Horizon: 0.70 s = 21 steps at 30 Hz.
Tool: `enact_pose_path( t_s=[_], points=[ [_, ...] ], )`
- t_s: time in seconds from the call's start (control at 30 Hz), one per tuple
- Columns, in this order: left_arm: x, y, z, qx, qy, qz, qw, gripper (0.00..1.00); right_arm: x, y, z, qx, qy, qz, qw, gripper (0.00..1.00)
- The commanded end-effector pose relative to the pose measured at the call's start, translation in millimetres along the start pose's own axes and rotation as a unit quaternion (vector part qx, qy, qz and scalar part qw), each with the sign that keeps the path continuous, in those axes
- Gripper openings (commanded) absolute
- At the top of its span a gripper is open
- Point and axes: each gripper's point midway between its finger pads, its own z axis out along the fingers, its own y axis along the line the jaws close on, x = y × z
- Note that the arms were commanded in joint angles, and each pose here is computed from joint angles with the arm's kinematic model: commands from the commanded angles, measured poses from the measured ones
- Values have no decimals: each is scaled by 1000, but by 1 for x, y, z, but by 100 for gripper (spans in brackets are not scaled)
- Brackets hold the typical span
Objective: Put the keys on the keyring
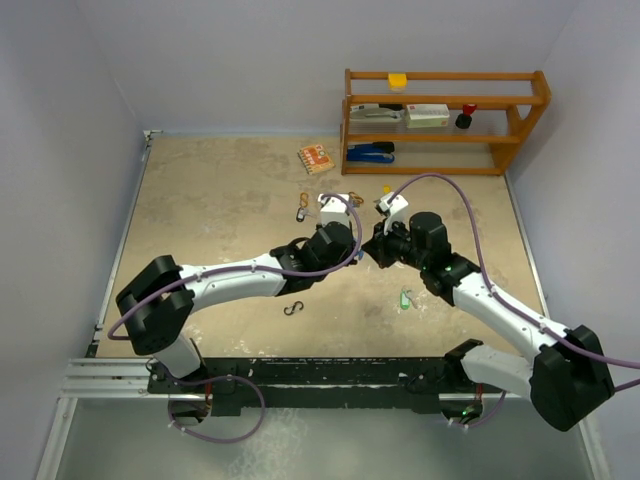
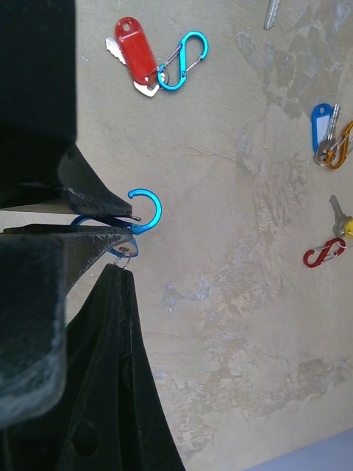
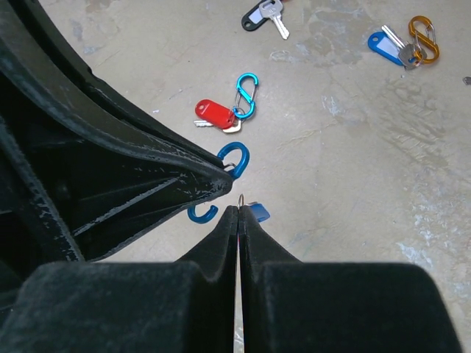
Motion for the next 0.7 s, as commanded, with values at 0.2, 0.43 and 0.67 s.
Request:
enact_pose_path(
  t_s=[0.2, 0.43, 0.67],
  points=[
    [-11, -11, 5, 19, -18, -2, 1000, 0, -17, 9, -4, -19, -31, -23, 999, 0],
    [-12, -13, 7, 19, -19, -2, 1000, 0, -13, 11, -4, -23, -26, -24, 999, 0],
    [-16, -15, 7, 21, -22, -1, 1000, 0, -9, 11, -3, -22, -18, -26, 999, 0]
  ],
)
